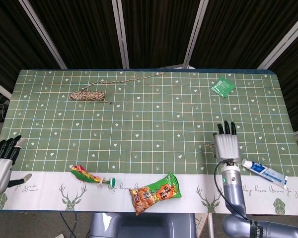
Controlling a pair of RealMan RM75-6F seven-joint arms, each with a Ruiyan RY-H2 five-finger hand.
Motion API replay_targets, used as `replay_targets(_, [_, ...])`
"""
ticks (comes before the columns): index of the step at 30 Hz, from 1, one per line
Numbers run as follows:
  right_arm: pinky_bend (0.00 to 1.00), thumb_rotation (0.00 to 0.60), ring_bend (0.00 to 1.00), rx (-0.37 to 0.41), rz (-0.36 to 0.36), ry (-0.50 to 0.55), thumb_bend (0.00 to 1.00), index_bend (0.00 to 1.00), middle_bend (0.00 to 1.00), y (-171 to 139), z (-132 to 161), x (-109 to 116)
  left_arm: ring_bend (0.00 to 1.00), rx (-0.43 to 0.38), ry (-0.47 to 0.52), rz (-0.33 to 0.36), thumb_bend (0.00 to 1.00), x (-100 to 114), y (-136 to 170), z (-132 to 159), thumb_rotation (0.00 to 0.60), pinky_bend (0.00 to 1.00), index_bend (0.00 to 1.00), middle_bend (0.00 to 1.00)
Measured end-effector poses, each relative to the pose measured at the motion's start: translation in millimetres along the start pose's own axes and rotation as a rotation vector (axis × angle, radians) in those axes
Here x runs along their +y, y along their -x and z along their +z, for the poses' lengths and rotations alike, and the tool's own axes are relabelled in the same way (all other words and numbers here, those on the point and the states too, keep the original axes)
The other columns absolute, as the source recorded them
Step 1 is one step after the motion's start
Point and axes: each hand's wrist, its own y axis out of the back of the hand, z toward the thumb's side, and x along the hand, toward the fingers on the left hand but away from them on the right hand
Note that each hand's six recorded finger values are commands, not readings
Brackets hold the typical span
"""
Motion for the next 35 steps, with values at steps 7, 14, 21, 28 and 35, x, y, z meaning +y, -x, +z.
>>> replay_targets(7, [0.00, 0.600, 0.00, -0.003, 0.034, -0.020, 0.36, 0.65, 0.15, -4, -4, -6, 0.00, 0.002, -0.001, 0.001, 0.05, 0, 0, 0, 0.600, 0.00, 0.00, 0.00])
replay_targets(14, [0.00, 0.600, 0.00, 0.005, 0.048, -0.033, 0.36, 0.65, 0.15, -4, 1, -9, 0.00, 0.004, 0.001, 0.000, 0.06, 0, 0, 0, 0.600, 0.00, 0.00, 0.00])
replay_targets(21, [0.00, 0.600, 0.00, -0.008, 0.063, -0.057, 0.36, 0.65, 0.15, -3, -2, -13, 0.00, 0.004, 0.003, -0.003, 0.05, 0, 0, 0, 0.600, 0.00, 0.00, 0.00])
replay_targets(28, [0.00, 0.600, 0.00, -0.023, 0.068, -0.062, 0.36, 0.65, 0.15, -3, -7, -13, 0.00, 0.004, 0.003, -0.003, 0.06, 0, 0, 0, 0.600, 0.00, 0.00, 0.00])
replay_targets(35, [0.00, 0.600, 0.00, -0.027, 0.077, -0.070, 0.36, 0.65, 0.15, -3, -10, -15, 0.00, 0.005, 0.003, -0.002, 0.06, 0, 0, 0, 0.600, 0.00, 0.00, 0.00])
